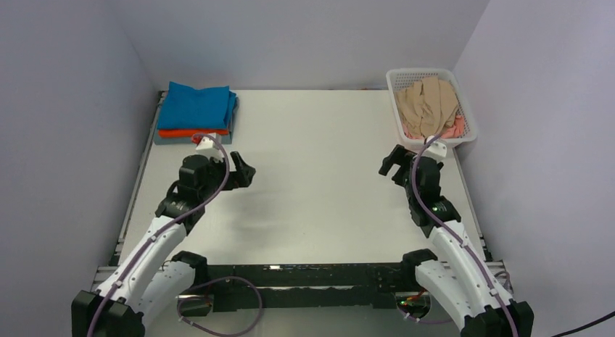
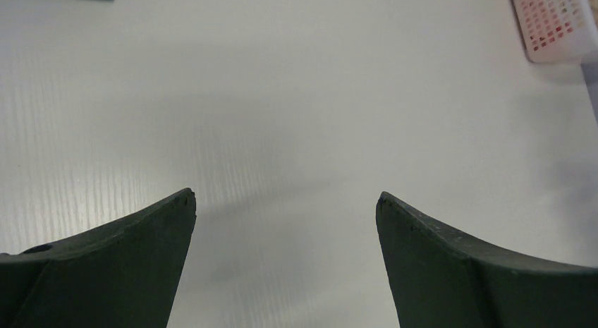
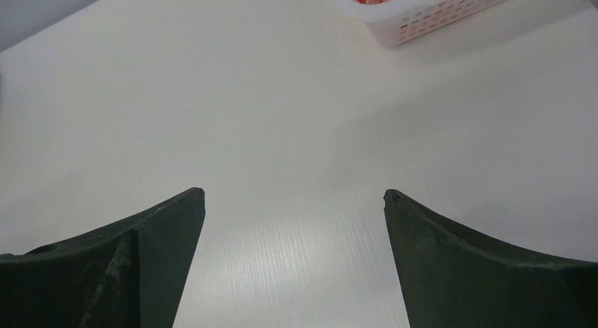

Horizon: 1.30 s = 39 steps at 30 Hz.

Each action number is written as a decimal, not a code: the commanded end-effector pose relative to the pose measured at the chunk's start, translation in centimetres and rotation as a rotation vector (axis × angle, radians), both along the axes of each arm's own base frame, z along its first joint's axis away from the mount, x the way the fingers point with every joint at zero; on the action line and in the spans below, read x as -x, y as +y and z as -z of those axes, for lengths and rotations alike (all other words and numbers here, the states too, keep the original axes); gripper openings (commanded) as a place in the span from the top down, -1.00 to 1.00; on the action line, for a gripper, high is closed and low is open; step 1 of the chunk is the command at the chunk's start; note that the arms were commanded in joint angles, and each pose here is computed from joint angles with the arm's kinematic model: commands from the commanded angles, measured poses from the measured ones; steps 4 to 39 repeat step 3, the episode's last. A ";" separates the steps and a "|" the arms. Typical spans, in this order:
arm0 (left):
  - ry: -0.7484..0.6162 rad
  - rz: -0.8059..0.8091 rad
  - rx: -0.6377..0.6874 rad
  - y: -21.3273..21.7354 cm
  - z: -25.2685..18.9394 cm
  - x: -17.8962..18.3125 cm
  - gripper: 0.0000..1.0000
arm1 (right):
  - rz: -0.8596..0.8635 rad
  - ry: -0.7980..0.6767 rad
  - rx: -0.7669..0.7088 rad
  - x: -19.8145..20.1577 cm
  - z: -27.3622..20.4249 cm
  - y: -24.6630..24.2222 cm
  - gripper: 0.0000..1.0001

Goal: Fold and stack the t-shirts
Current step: Reset both arms

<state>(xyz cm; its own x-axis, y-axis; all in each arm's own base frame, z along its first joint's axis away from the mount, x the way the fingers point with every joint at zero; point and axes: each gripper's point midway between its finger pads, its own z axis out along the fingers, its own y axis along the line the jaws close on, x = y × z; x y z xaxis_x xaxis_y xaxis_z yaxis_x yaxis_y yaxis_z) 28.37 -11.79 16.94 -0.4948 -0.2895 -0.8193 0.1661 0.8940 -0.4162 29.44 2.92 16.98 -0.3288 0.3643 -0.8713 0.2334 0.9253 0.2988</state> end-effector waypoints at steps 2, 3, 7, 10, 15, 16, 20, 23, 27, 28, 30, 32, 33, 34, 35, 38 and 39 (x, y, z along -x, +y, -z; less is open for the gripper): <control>-0.107 0.024 0.028 -0.4 -3.1 -0.2 -0.99 | 0.002 -0.104 -0.005 -0.2 -1.8 -0.2 -1.00; -0.110 0.019 0.022 -0.2 -3.0 0.0 -0.99 | 0.009 -0.104 -0.002 -0.1 -1.8 -0.4 -1.00; -0.110 0.019 0.022 -0.2 -3.0 0.0 -0.99 | 0.009 -0.104 -0.002 -0.1 -1.8 -0.4 -1.00; -0.110 0.019 0.022 -0.2 -3.0 0.0 -0.99 | 0.009 -0.104 -0.002 -0.1 -1.8 -0.4 -1.00; -0.110 0.019 0.022 -0.2 -3.0 0.0 -0.99 | 0.009 -0.104 -0.002 -0.1 -1.8 -0.4 -1.00; -0.110 0.019 0.022 -0.2 -3.0 0.0 -0.99 | 0.009 -0.104 -0.002 -0.1 -1.8 -0.4 -1.00; -0.110 0.019 0.022 -0.2 -3.0 0.0 -0.99 | 0.009 -0.104 -0.002 -0.1 -1.8 -0.4 -1.00; -0.110 0.019 0.022 -0.2 -3.0 0.0 -0.99 | 0.009 -0.104 -0.002 -0.1 -1.8 -0.4 -1.00; -0.110 0.019 0.022 -0.2 -3.0 0.0 -0.99 | 0.009 -0.104 -0.002 -0.1 -1.8 -0.4 -1.00; -0.110 0.019 0.022 -0.2 -3.0 0.0 -0.99 | 0.009 -0.104 -0.002 -0.1 -1.8 -0.4 -1.00; -0.110 0.019 0.022 -0.2 -3.0 0.0 -0.99 | 0.009 -0.104 -0.002 -0.1 -1.8 -0.4 -1.00; -0.110 0.019 0.022 -0.2 -3.0 0.0 -0.99 | 0.009 -0.104 -0.002 -0.1 -1.8 -0.4 -1.00; -0.110 0.019 0.022 -0.2 -3.0 0.0 -0.99 | 0.009 -0.104 -0.002 -0.1 -1.8 -0.4 -1.00; -0.110 0.019 0.022 -0.2 -3.0 0.0 -0.99 | 0.009 -0.104 -0.002 -0.1 -1.8 -0.4 -1.00; -0.110 0.019 0.022 -0.2 -3.0 0.0 -0.99 | 0.009 -0.104 -0.002 -0.1 -1.8 -0.4 -1.00; -0.110 0.019 0.022 -0.2 -3.0 0.0 -0.99 | 0.009 -0.104 -0.002 -0.1 -1.8 -0.4 -1.00; -0.110 0.019 0.022 -0.2 -3.0 0.0 -0.99 | 0.009 -0.104 -0.002 -0.1 -1.8 -0.4 -1.00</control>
